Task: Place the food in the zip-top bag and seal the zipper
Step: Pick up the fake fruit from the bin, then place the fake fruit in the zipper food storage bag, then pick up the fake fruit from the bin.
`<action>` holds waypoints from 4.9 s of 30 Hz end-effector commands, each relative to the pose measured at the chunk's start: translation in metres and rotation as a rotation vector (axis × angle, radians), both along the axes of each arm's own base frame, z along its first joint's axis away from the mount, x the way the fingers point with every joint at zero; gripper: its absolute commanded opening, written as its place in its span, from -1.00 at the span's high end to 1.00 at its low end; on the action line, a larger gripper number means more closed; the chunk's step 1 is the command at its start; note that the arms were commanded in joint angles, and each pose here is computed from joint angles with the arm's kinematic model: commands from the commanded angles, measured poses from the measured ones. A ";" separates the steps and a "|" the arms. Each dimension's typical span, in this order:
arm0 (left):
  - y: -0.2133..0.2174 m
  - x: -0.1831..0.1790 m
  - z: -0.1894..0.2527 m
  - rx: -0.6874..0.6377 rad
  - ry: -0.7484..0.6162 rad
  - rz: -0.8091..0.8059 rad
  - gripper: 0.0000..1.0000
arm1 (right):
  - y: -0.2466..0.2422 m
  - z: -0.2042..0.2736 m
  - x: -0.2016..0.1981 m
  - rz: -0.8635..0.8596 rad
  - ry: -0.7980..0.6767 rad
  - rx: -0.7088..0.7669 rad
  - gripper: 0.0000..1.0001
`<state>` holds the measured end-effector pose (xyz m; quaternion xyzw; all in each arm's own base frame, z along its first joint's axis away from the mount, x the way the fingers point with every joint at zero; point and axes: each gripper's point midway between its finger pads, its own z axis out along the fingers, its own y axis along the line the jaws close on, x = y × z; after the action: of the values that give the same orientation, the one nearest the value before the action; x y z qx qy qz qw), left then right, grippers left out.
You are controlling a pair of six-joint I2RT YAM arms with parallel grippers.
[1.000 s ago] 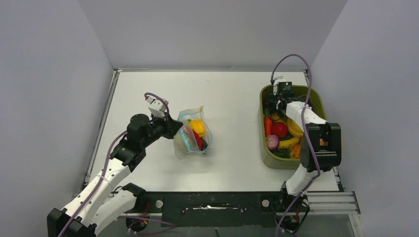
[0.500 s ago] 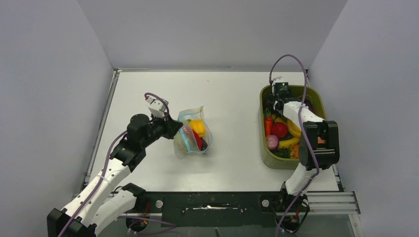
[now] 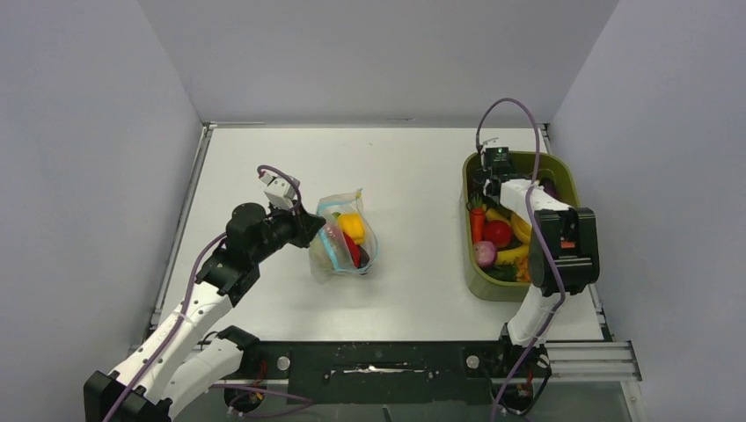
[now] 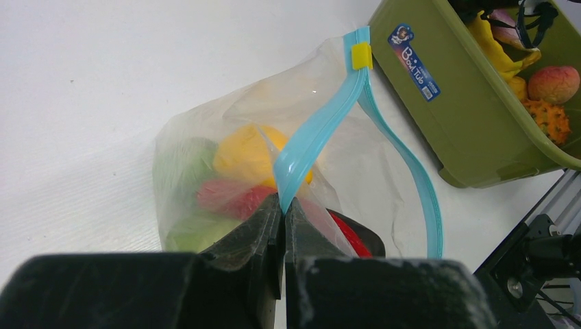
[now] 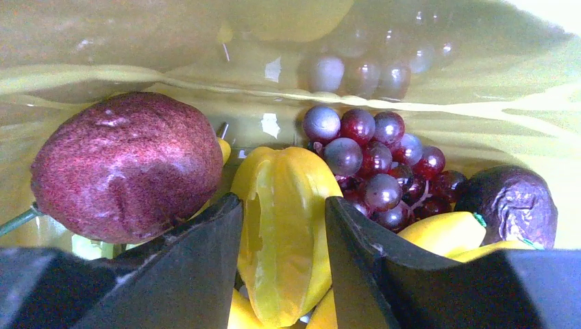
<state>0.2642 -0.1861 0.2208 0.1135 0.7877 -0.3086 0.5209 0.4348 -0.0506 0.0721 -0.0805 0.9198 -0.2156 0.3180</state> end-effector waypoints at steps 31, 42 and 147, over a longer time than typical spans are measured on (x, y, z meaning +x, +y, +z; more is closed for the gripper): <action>0.000 0.002 0.022 -0.021 -0.081 0.001 1.00 | 0.022 0.094 -0.022 -0.004 -0.155 -0.104 0.39; -0.001 0.001 0.021 -0.029 -0.070 0.002 1.00 | 0.054 0.148 -0.048 0.059 -0.255 -0.083 0.39; 0.002 0.003 0.022 -0.031 -0.062 0.020 1.00 | 0.278 0.229 -0.103 0.416 -0.437 0.670 0.02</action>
<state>0.2653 -0.1842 0.2215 0.0992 0.7895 -0.3082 0.5214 0.3229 0.2660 0.2703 -0.1642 0.8161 0.1903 0.5203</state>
